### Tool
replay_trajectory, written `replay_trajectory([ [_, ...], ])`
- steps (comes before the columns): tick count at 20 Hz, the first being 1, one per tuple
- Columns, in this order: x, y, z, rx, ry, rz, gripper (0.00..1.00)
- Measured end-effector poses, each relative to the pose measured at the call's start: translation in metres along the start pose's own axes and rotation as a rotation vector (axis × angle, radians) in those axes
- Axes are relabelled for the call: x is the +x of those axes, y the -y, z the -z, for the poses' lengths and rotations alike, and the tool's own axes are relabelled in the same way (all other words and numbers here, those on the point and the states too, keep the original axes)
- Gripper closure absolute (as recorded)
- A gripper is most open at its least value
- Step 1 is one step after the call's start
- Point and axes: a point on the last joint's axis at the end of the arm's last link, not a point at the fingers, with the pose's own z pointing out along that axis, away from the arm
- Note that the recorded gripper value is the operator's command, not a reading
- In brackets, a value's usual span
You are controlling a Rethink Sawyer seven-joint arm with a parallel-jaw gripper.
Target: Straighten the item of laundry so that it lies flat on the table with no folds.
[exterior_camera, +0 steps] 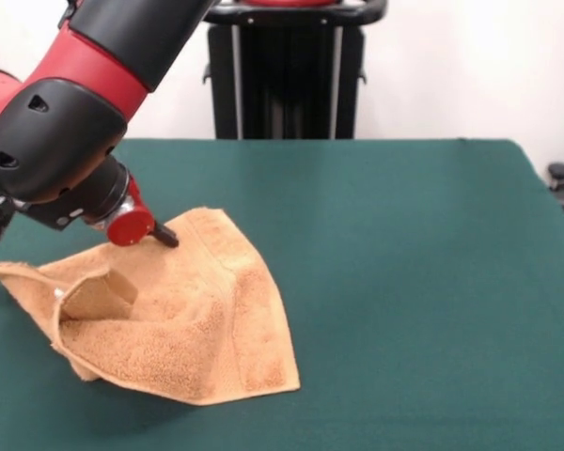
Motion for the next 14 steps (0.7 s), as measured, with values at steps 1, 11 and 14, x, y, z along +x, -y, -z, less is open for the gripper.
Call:
replay_trajectory([
  [1,-0.004,-0.005,-0.004,-0.002,0.007,-0.014,1.00],
  [11,-0.025,-0.040,-0.030,0.029,0.070,-0.114,1.00],
  [14,-0.031,-0.047,-0.036,0.036,0.083,-0.135,1.00],
])
